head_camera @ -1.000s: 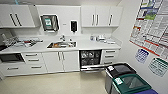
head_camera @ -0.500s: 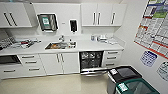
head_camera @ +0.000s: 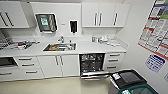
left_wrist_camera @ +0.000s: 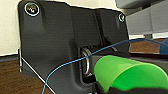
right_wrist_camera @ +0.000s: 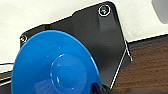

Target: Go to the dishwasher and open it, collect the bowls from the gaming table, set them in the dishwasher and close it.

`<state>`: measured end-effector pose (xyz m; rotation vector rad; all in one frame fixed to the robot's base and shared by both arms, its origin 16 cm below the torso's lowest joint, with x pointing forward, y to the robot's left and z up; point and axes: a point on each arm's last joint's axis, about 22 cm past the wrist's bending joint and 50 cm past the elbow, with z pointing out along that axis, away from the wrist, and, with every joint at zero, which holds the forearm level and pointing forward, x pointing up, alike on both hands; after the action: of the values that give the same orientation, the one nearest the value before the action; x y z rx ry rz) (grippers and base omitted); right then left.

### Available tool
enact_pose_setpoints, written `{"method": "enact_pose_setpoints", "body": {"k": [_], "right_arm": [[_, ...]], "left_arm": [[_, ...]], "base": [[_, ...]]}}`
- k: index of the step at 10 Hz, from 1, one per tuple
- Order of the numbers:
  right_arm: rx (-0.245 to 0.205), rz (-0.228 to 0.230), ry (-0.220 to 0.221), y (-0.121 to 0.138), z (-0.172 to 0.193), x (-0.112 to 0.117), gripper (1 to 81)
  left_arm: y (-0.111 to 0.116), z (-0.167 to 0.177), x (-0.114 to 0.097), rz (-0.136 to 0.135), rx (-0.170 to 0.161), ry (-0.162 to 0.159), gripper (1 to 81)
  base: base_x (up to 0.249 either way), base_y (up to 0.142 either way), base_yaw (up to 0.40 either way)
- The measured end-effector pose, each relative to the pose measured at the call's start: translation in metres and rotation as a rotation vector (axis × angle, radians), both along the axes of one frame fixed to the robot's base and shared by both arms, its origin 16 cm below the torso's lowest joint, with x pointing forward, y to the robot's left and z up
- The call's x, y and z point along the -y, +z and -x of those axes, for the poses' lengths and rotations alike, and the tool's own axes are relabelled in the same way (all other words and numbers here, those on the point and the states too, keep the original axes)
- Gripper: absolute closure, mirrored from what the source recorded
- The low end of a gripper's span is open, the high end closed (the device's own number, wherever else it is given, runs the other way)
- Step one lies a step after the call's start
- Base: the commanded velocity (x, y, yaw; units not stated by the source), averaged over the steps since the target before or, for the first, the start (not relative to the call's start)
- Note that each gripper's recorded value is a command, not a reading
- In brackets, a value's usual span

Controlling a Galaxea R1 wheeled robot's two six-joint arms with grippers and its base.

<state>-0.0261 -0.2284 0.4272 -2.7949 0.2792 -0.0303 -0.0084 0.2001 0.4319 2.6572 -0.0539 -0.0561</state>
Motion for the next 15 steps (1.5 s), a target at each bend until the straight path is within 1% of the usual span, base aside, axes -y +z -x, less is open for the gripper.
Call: {"method": "enact_pose_setpoints", "body": {"k": [1,2,4,5,7,8,10,15], "right_arm": [[0.000,-0.011,0.000,0.001,0.000,-0.008,81.1],[-0.002,-0.009,0.001,0.001,0.000,-0.006,81.1],[-0.001,-0.011,0.000,0.001,0.000,-0.007,81.1],[-0.002,-0.010,0.000,0.001,0.000,-0.007,81.1],[-0.001,-0.011,0.001,0.001,0.000,-0.007,81.1],[0.000,-0.016,0.000,0.001,0.000,-0.011,81.1],[-0.004,-0.009,0.001,0.001,0.002,-0.006,81.1],[-0.003,-0.012,0.002,0.001,0.003,-0.008,81.1]], "left_arm": [[0.000,0.000,0.001,-0.003,0.000,0.000,81.1],[0.000,0.002,0.003,0.003,-0.003,0.000,81.1],[-0.001,0.002,-0.004,-0.009,-0.002,0.000,81.1],[-0.001,0.002,-0.005,-0.009,-0.002,0.000,81.1],[-0.001,0.002,-0.005,-0.010,-0.002,0.000,81.1],[-0.001,0.002,-0.010,-0.016,-0.002,0.000,81.1],[-0.001,0.001,-0.004,-0.007,-0.001,0.000,81.1],[-0.001,0.003,-0.005,-0.009,-0.002,0.000,81.1]], "base": [[0.192,0.072,0.000],[0.192,0.073,0.000],[0.192,0.074,0.000],[0.192,0.074,0.000],[0.192,0.000,0.000],[0.192,0.000,0.000],[0.192,0.000,0.000],[0.192,0.000,0.000]]}}
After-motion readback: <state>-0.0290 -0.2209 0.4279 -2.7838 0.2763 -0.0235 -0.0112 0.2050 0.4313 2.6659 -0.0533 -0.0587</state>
